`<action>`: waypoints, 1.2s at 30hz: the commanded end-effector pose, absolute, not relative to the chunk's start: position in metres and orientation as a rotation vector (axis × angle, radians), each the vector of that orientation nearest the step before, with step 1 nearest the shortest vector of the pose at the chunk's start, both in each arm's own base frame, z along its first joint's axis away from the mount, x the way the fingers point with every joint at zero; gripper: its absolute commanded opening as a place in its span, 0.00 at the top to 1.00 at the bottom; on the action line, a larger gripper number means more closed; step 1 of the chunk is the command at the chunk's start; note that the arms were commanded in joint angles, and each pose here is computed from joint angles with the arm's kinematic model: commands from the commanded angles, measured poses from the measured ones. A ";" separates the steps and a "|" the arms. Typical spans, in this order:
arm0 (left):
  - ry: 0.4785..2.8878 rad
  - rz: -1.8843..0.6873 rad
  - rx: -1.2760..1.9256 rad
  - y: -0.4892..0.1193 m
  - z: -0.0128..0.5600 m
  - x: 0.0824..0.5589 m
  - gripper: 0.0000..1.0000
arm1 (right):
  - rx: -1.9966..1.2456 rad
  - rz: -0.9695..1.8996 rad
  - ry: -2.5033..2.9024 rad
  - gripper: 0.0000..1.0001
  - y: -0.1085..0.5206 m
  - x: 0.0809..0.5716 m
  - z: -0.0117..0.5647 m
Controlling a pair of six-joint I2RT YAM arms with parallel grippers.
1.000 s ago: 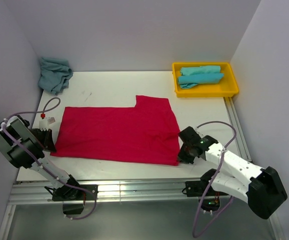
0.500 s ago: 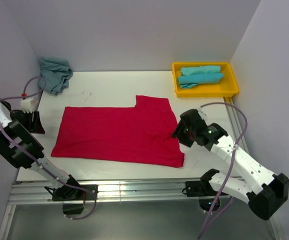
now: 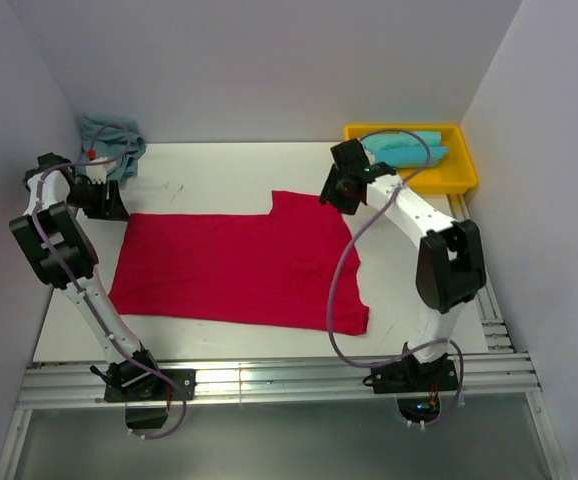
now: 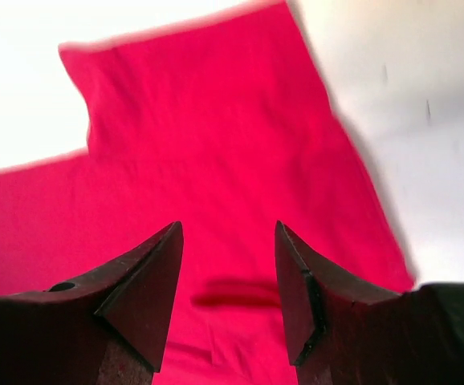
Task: Roll the t-shirts
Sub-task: Fold the tshirt
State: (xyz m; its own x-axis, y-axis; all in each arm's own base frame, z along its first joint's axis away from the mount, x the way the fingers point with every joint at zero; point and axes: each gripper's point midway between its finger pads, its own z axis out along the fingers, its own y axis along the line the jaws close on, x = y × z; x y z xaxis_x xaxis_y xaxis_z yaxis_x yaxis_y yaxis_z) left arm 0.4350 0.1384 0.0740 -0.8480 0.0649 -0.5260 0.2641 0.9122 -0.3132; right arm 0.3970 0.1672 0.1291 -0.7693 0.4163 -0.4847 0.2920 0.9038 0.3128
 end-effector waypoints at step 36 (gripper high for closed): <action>2.519 -0.449 0.238 0.105 0.038 0.486 0.93 | 0.410 0.129 2.486 0.37 0.135 0.513 0.073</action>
